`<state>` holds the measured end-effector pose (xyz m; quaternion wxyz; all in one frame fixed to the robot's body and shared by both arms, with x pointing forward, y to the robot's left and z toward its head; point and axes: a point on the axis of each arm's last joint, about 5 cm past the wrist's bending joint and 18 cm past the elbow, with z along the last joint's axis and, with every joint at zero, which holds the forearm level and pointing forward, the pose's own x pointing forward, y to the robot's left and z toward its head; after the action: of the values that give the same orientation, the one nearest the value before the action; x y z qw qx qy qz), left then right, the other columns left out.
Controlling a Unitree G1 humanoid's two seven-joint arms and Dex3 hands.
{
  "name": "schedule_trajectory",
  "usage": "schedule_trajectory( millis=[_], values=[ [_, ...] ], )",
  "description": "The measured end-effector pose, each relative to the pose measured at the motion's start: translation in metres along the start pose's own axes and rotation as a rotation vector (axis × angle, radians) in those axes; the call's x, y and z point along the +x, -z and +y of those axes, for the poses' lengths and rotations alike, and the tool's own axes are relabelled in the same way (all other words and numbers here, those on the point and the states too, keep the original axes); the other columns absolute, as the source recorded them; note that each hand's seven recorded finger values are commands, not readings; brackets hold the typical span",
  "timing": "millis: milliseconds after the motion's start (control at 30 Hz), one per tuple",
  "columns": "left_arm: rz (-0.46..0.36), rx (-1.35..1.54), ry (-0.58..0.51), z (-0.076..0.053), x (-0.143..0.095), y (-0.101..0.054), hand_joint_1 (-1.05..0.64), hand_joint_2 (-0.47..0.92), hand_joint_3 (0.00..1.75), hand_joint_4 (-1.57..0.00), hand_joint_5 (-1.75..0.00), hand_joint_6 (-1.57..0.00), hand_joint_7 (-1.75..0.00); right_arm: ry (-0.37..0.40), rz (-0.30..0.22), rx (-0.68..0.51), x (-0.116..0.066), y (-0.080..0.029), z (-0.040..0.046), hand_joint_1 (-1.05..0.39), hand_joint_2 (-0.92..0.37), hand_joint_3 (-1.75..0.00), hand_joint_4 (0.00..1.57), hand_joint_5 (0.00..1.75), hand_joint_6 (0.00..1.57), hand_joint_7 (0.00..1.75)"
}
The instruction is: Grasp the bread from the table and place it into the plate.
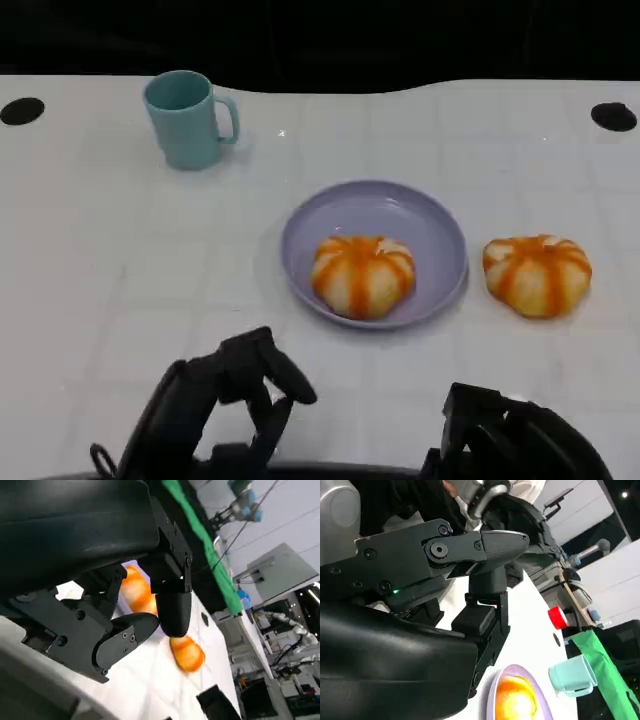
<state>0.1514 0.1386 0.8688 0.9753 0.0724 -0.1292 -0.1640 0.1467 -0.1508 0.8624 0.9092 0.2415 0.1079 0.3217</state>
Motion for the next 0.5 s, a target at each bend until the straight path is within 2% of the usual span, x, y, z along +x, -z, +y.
schedule_trajectory(
  millis=[300,500],
  values=[
    [0.030,-0.129,-0.012,-0.007,-0.009,0.003,-0.16,0.63,1.06,-0.67,-1.75,-0.60,-1.56,0.004,0.004,0.000,-0.002,0.000,-0.0007,-0.72,-0.92,-0.24,0.86,1.59,0.76,1.39],
    [0.026,-0.154,-0.012,-0.007,-0.012,0.008,-0.18,0.62,1.03,-0.66,-1.75,-0.60,-1.56,0.011,0.002,-0.002,-0.003,-0.001,-0.0020,-0.71,-0.92,-0.24,0.87,1.59,0.76,1.39]
  ],
)
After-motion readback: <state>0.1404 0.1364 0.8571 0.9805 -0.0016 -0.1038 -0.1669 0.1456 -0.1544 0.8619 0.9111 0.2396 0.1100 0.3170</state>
